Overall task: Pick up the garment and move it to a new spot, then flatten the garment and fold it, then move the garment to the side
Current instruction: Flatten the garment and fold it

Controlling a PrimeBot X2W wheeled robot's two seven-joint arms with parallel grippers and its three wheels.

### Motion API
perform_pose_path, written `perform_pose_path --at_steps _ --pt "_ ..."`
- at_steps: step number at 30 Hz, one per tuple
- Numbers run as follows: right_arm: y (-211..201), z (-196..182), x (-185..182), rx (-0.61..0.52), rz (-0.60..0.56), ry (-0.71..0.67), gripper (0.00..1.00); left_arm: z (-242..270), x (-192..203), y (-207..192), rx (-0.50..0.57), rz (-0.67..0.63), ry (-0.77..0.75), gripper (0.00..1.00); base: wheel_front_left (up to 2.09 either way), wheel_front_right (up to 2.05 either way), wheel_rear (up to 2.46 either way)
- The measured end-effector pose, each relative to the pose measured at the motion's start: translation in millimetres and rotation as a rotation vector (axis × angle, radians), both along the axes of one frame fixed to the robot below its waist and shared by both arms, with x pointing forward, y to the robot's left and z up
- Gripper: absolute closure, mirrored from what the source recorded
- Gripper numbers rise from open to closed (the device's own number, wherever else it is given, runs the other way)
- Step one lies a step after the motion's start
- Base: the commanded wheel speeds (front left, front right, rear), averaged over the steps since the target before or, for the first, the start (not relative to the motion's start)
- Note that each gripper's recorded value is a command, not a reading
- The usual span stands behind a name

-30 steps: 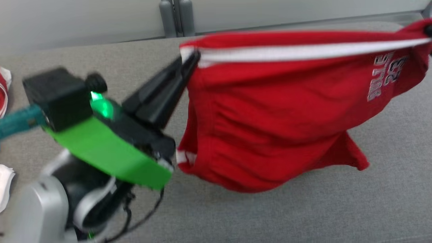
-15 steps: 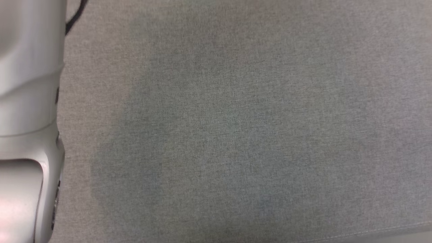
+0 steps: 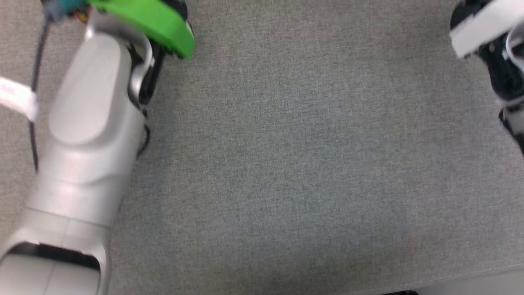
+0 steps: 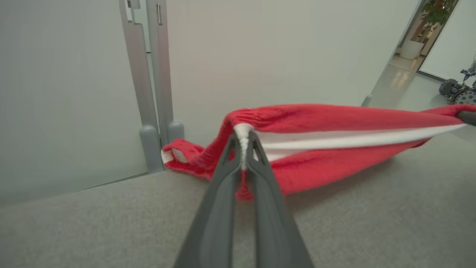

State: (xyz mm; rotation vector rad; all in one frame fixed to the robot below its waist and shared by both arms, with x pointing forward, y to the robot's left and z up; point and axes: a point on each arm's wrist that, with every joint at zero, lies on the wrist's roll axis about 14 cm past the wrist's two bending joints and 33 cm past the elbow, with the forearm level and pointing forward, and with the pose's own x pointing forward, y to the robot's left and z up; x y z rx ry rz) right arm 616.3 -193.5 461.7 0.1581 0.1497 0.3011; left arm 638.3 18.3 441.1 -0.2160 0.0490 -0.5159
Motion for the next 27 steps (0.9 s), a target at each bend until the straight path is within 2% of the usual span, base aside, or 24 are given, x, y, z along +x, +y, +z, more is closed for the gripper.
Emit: perform_pose_path --at_steps 4,8,15,17,19,22,27 --pt "-11 -42 -65 0.02 -0.006 0.107 1.0 -49 -66 0 -0.036 -0.019 0.143 1.0 0.0 0.0 0.0" --pt "-26 -57 -131 0.022 -0.026 0.181 1.0 -54 -127 9 -0.133 0.026 0.228 1.0 0.0 0.0 0.0" --pt "-44 -67 -258 0.064 -0.088 0.331 1.0 -64 -273 37 -0.199 0.203 0.435 1.0 0.0 0.0 0.0" --pt "-51 -65 -289 0.075 -0.124 0.357 1.0 -62 -308 45 -0.199 0.243 0.473 1.0 0.0 0.0 0.0" --pt "-74 -58 -315 0.06 -0.21 0.361 1.0 -55 -331 61 -0.186 0.296 0.471 1.0 0.0 0.0 0.0" --pt "-71 -42 -328 0.084 -0.212 0.343 1.0 -34 -344 55 -0.226 0.282 0.44 1.0 0.0 0.0 0.0" --pt "-53 -17 -299 0.025 -0.105 0.303 1.0 -6 -337 56 -0.246 0.272 0.366 1.0 0.0 0.0 0.0"
